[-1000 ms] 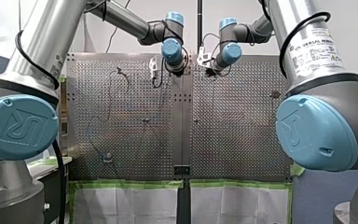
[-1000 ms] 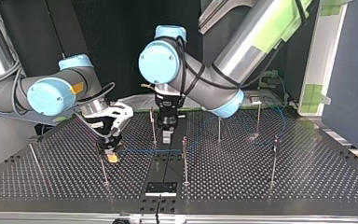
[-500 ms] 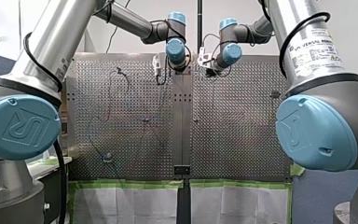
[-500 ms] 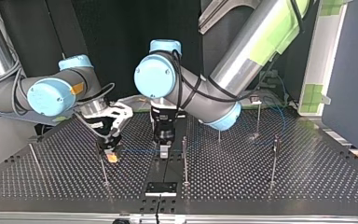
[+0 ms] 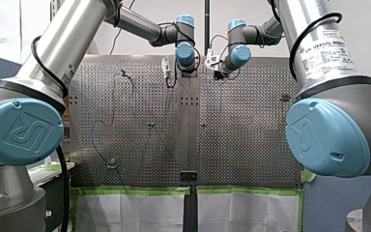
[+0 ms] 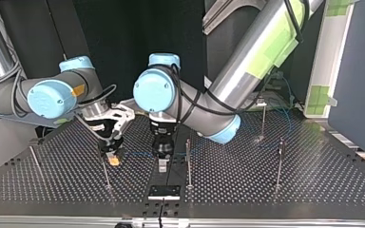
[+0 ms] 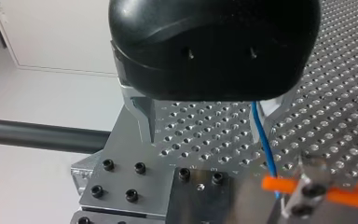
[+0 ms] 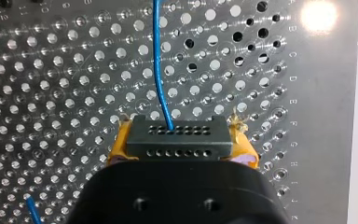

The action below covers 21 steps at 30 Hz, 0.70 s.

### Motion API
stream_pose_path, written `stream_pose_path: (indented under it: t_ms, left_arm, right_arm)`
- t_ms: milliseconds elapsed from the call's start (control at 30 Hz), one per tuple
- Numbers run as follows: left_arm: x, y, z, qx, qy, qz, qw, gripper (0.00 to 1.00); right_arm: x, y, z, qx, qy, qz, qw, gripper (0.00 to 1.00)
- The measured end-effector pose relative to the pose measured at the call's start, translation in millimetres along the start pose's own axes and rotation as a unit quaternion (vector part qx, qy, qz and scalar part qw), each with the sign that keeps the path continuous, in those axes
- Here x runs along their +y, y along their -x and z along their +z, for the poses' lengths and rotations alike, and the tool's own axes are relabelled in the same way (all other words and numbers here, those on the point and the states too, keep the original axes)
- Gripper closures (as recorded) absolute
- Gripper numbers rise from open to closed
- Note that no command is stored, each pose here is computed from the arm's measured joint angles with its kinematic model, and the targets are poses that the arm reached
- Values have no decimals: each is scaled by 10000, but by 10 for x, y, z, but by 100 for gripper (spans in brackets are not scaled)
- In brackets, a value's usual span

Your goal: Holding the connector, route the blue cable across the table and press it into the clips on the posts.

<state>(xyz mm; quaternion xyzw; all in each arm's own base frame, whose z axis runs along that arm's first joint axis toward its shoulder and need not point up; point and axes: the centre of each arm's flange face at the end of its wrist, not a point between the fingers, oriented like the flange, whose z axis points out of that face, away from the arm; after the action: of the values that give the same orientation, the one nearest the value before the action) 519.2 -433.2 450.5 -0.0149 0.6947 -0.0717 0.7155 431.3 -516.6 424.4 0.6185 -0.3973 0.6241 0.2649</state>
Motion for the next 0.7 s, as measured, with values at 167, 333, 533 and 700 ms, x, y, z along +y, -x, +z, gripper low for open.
stream_pose_path:
  t_ms: [167, 333, 533, 700]
  left_arm:
    - [-35, -175, 75, 139, -1, 75, 9999, 0]
    - [-38, -434, 176, 286, 58, 149, 9995, 0]
    - [-1, -532, 266, 305, 122, 146, 9994, 0]
    - [25, -538, 275, 319, 188, 155, 9992, 0]
  right_arm:
    - [3, 4, 2, -2, 3, 6, 10000, 100]
    - [3, 7, 4, -5, -1, 8, 10000, 100]
    - [8, 7, 5, -5, 2, 10, 10000, 100]
    - [20, 5, 7, -4, 8, 21, 10000, 100]
